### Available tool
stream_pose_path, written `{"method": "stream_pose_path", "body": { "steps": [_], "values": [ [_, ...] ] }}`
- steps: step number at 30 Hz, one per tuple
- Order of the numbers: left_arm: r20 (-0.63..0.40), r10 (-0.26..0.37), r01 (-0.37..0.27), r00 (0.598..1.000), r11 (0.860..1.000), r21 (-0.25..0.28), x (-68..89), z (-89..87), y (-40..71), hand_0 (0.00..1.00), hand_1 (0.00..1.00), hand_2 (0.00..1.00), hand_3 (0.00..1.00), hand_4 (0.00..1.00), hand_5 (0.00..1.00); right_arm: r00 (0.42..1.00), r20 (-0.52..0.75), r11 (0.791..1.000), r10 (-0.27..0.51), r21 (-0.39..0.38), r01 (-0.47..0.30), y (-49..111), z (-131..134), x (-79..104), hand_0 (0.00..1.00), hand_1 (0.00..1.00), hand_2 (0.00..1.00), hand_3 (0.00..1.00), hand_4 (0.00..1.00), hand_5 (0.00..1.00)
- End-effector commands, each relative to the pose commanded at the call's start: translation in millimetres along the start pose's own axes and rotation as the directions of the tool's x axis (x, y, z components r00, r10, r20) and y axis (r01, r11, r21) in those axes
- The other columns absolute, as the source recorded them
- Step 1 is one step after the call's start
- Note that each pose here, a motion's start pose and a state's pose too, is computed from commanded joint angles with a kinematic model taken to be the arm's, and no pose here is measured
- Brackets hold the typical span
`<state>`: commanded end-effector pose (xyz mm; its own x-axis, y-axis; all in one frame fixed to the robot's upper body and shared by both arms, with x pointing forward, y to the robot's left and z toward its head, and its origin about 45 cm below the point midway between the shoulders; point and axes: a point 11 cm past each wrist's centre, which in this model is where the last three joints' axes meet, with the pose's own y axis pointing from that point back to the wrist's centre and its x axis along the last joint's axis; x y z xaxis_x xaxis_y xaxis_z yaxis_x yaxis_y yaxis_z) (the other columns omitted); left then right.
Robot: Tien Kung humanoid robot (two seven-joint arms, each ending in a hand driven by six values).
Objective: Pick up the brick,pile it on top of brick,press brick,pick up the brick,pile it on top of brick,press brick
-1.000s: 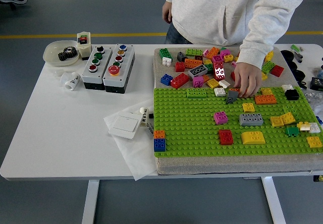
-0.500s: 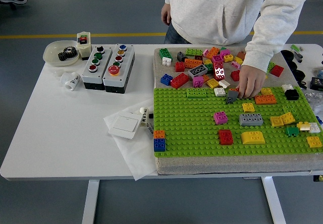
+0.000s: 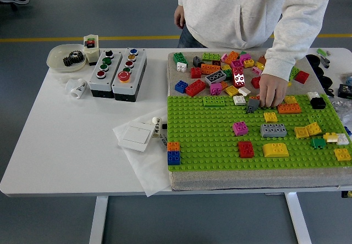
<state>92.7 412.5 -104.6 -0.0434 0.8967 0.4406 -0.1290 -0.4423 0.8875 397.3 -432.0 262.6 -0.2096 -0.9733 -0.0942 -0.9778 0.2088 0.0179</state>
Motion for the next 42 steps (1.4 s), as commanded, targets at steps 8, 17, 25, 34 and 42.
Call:
{"method": "stream_pose_path", "body": {
  "steps": [8,17,25,34,42],
  "values": [
    [0.015,0.003,-0.003,1.0,1.0,-0.013,1.0,6.2,0.3,0.775,0.796,0.846,0.623,0.668,0.682,0.977,-0.212,0.997,0.03,0.073,-0.015,-2.0,-18.5,-11.9,0.798,0.751,0.765,0.78,0.998,0.705],
    [0.002,0.008,-0.008,1.0,1.0,-0.01,1.3,3.9,0.2,0.772,0.795,0.845,0.622,0.666,0.684,0.866,-0.499,0.994,0.032,0.106,0.024,-1.8,-23.1,-25.0,0.784,0.735,0.757,0.734,0.995,0.557],
    [0.003,0.007,-0.007,1.0,1.0,-0.012,0.7,4.8,0.3,0.772,0.795,0.845,0.621,0.664,0.686,0.911,-0.412,0.995,0.031,0.098,0.01,-2.2,-20.2,-18.7,0.788,0.737,0.759,0.747,0.998,0.547],
    [-0.004,-0.001,0.001,1.0,1.0,0.007,-2.7,-7.2,0.0,0.772,0.794,0.845,0.622,0.663,0.685,0.989,-0.15,1.0,0.013,0.027,-0.009,-0.5,-5.3,-13.1,0.794,0.743,0.765,0.764,0.998,0.68],
    [0.01,-0.003,0.002,1.0,0.999,0.032,-2.7,-21.3,-0.5,0.77,0.792,0.845,0.621,0.661,0.685,0.996,-0.089,1.0,0.011,0.002,-0.011,1.8,1.0,-10.6,0.795,0.746,0.767,0.764,0.998,0.688]
  ]
}}
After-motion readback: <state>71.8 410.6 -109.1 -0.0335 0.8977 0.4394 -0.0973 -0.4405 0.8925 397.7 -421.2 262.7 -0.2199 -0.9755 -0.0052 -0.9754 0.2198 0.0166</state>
